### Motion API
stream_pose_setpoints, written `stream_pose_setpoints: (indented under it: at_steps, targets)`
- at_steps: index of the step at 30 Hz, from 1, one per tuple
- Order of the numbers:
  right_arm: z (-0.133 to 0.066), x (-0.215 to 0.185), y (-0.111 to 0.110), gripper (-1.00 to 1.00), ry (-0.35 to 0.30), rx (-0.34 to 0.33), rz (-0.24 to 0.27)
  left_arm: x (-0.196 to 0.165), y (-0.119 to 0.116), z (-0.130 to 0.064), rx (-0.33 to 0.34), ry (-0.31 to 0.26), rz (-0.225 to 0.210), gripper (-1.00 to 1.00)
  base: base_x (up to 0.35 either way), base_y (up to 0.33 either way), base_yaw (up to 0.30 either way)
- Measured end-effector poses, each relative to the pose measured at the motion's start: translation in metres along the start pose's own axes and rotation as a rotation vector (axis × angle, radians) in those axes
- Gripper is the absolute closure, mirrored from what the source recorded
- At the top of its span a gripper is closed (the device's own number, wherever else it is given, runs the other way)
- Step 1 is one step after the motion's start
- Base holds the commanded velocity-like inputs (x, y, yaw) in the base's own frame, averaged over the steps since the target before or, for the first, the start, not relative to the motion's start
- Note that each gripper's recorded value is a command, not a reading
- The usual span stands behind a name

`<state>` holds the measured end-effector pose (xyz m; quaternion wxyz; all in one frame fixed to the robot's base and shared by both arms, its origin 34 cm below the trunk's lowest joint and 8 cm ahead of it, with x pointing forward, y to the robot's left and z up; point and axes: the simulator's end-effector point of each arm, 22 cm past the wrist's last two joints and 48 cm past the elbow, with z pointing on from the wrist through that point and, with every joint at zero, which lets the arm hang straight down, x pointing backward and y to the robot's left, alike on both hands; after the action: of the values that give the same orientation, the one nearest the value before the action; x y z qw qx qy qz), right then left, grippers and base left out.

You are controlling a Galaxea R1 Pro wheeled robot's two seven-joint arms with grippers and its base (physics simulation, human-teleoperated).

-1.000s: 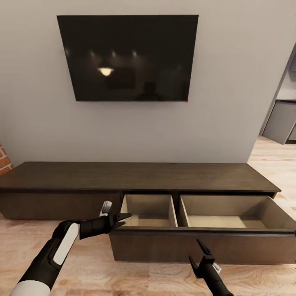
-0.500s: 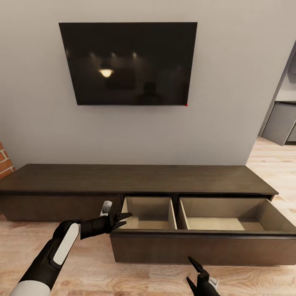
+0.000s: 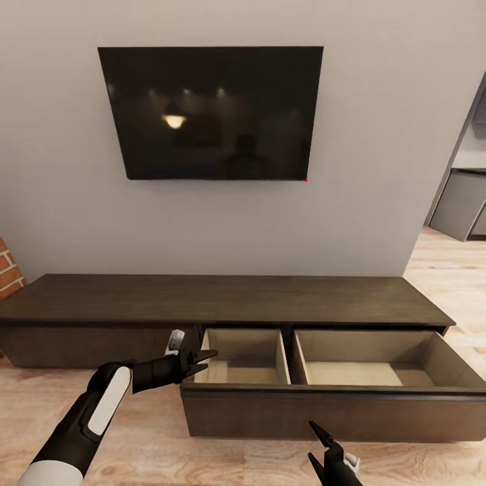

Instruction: Place each of the two pumpkins and all three candles from the living room inside a cabinet in the living room (use any cabinet), then make sure every cabinet is closed, and position the cauldron so it is next to a table in the living room.

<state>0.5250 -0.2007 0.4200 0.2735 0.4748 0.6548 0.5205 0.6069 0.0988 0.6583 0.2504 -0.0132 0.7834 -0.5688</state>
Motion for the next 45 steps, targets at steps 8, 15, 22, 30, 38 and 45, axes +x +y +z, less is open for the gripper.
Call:
stream_pose_setpoints:
  at_steps: [8, 15, 22, 30, 38, 45]
  targets:
    - [-0.002, 0.003, 0.015, -1.00, 0.004, 0.009, -0.002, -0.004, -0.016, 0.002, 0.000, 0.018, 0.004, -1.00, 0.000, 0.000, 0.000]
    - [-0.004, -0.003, 0.030, -1.00, -0.025, 0.011, -0.042, -0.012, -0.028, 0.000, 0.000, 0.020, 0.005, -1.00, 0.000, 0.000, 0.000]
    - [-0.006, -0.003, 0.044, -1.00, -0.030, 0.016, -0.072, -0.019, -0.041, -0.002, 0.000, 0.021, 0.005, -1.00, 0.000, 0.000, 0.000]
    - [-0.006, 0.003, 0.044, -1.00, -0.006, 0.024, -0.092, -0.020, -0.042, -0.002, 0.000, 0.021, 0.005, -1.00, 0.000, 0.000, 0.000]
    - [-0.008, 0.004, 0.052, -1.00, -0.005, 0.025, -0.093, -0.025, -0.050, -0.003, 0.001, 0.022, 0.005, -1.00, 0.000, 0.000, 0.000]
    - [-0.008, 0.004, 0.054, -1.00, -0.005, 0.026, -0.093, -0.026, -0.051, -0.004, 0.000, 0.022, 0.005, -1.00, 0.000, 0.000, 0.000]
